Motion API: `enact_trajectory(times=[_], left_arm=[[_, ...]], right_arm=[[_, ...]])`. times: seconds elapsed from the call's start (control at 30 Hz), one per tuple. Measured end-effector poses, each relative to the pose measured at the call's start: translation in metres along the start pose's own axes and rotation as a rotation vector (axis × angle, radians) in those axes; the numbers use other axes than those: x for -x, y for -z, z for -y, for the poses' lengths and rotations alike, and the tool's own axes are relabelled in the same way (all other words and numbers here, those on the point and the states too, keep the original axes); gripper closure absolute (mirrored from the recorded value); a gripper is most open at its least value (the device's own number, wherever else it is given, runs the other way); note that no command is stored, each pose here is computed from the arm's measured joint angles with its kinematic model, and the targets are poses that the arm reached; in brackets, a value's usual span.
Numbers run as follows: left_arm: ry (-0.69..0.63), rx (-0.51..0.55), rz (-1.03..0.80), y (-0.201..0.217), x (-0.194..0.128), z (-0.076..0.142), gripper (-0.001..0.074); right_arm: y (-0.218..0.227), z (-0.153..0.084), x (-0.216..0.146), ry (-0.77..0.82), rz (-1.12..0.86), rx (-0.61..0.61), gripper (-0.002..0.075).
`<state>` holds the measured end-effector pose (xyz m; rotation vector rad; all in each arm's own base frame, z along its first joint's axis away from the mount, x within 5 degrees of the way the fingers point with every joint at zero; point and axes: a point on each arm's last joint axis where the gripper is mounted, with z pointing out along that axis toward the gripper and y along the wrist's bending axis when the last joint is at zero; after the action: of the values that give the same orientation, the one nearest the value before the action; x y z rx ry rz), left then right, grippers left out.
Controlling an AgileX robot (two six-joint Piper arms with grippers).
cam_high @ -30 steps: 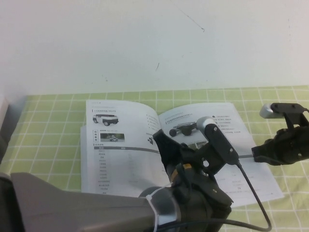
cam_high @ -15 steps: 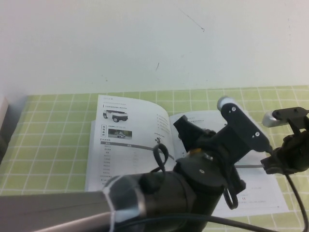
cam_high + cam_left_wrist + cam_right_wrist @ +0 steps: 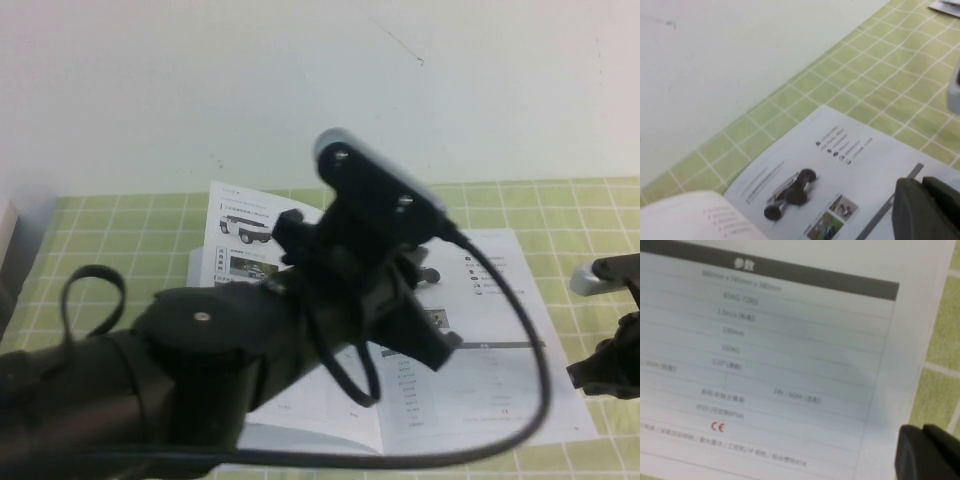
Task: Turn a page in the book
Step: Open the closed book
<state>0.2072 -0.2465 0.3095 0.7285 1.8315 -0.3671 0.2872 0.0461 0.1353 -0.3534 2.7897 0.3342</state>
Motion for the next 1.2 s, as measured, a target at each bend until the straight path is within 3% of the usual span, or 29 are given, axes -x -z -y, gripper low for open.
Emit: enact_trajectory(times=[0.23,0.37,0.63,0.73,0.93,1.2], left_arm=[[0.188,0.016,-0.126,-0.013,-0.051,-0.058,0.0738],[0.245,-0.020,-0.196,-0.040,-0.073,-0.077,0.0738],[0.255,-0.101,-0.270,-0.115,-0.092,-0.080,0.0738],[0.248,-0.074,-0.288,-0.133,-0.099,-0.083,0.0738],[0.236,-0.011,-0.326,-0.140,-0.110,-0.088,0.0738],[0.275,-0.018,-0.364,-0.148,-0.124,-0.086,0.0738]], right_arm=[[0.042,-0.010,0.005,0.045,0.137,-0.022,0.0728],[0.058,-0.012,0.016,0.118,0.209,-0.037,0.0728],[0.059,-0.013,0.052,0.205,0.297,-0.002,0.0728],[0.054,-0.012,0.056,0.216,0.305,0.008,0.0728],[0.041,-0.008,0.057,0.225,0.293,-0.003,0.0728],[0.017,-0.014,0.059,0.312,0.294,0.040,0.0728]])
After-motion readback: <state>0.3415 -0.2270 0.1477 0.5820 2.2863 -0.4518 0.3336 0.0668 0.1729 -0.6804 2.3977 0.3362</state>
